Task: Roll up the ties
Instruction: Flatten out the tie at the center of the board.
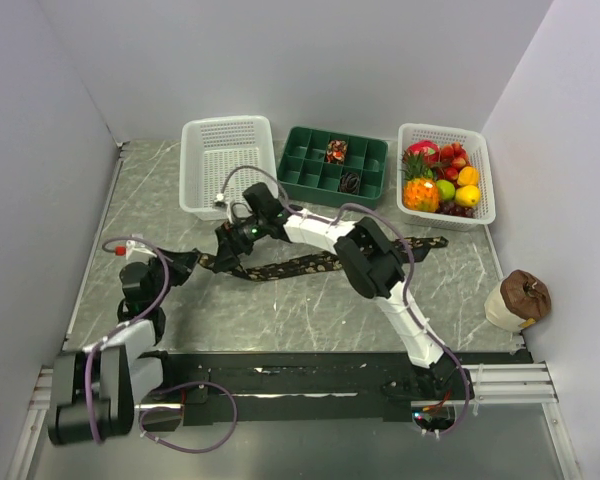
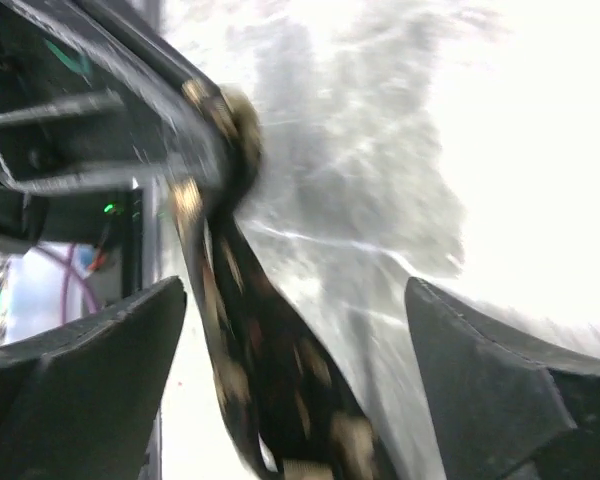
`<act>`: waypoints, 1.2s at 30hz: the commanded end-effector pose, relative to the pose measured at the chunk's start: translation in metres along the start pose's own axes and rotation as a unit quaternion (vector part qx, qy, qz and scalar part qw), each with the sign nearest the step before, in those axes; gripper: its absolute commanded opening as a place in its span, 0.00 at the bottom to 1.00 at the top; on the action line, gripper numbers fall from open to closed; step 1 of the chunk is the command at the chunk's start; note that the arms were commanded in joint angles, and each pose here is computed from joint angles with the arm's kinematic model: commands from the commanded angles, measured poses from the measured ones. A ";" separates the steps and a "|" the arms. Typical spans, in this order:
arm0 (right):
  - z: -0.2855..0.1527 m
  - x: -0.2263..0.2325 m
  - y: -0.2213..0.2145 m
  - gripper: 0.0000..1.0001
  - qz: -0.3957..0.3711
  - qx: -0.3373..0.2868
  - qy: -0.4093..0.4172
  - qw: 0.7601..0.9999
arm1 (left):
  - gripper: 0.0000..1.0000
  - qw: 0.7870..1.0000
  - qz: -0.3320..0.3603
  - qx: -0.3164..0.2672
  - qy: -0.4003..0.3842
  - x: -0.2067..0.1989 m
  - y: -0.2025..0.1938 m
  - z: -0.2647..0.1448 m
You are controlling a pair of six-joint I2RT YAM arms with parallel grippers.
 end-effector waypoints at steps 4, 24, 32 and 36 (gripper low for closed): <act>-0.043 0.016 0.061 0.99 -0.052 -0.091 -0.114 0.988 | 0.01 0.983 -0.026 -0.063 0.168 0.026 0.014 -0.007; 0.023 0.052 0.023 0.03 -0.108 -0.009 -0.182 0.977 | 0.01 0.967 -0.068 -0.024 0.245 0.051 0.008 0.011; 0.016 0.038 0.014 0.00 -0.108 0.022 -0.283 0.953 | 0.01 0.967 -0.059 -0.031 0.244 0.047 0.012 0.009; 0.016 0.028 0.011 0.00 -0.104 0.037 -0.313 0.943 | 0.01 0.968 -0.055 -0.034 0.241 0.044 0.014 0.009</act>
Point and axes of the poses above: each gripper's point midway between its finger pads, its own z axis out along the fingers, its own x axis along the line the jaws close on, y = z × x, the point moved 7 cm from there along -z, back along the fingers, and after that the axes turned 8 degrees about -z, right-handed, at the moved point
